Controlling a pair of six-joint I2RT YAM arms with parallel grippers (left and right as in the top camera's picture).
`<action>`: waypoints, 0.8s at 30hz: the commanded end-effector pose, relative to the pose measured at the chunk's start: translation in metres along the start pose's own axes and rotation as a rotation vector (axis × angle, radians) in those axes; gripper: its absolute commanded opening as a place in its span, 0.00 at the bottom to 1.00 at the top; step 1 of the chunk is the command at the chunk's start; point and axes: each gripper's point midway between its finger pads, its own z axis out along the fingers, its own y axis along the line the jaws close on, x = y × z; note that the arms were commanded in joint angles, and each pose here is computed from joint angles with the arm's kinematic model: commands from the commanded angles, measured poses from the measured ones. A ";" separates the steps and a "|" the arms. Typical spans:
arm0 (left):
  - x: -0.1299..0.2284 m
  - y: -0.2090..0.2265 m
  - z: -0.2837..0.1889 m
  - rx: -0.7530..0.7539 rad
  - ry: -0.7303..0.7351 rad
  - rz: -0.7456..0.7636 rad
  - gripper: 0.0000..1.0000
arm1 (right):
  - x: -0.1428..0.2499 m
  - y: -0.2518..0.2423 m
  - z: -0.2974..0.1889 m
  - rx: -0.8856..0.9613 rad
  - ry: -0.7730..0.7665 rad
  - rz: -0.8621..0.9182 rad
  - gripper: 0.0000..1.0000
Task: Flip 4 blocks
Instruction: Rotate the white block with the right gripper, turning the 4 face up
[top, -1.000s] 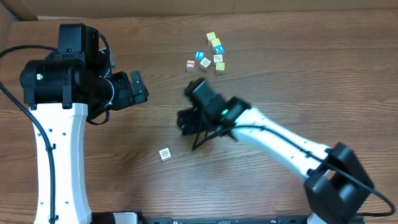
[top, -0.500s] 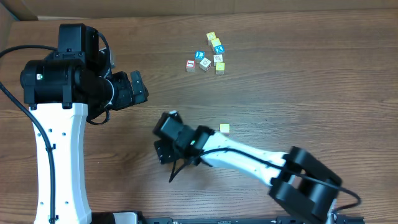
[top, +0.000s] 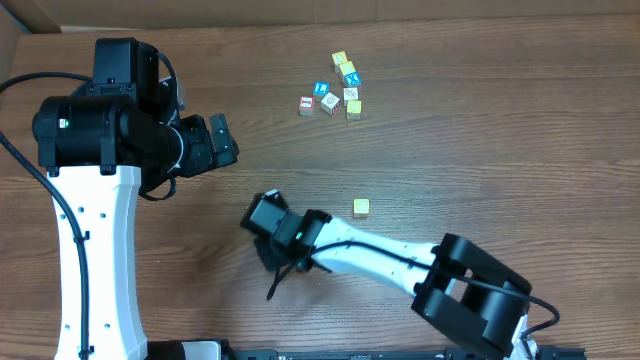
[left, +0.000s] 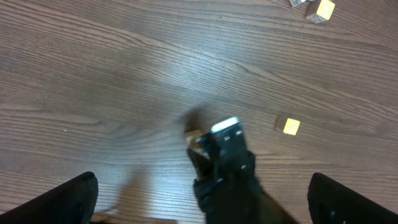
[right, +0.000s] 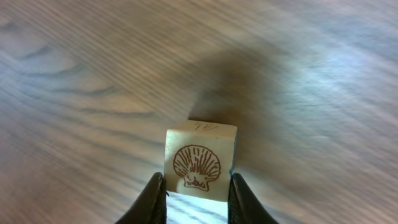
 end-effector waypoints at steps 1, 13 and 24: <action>-0.002 0.002 0.000 -0.006 -0.007 -0.018 1.00 | -0.037 -0.003 -0.044 -0.020 -0.109 0.032 0.19; -0.002 0.002 0.000 -0.006 -0.007 -0.017 1.00 | -0.023 -0.044 -0.072 0.109 -0.046 0.086 1.00; -0.002 0.002 0.000 -0.006 -0.007 -0.017 1.00 | -0.030 -0.041 -0.068 0.090 -0.078 0.088 1.00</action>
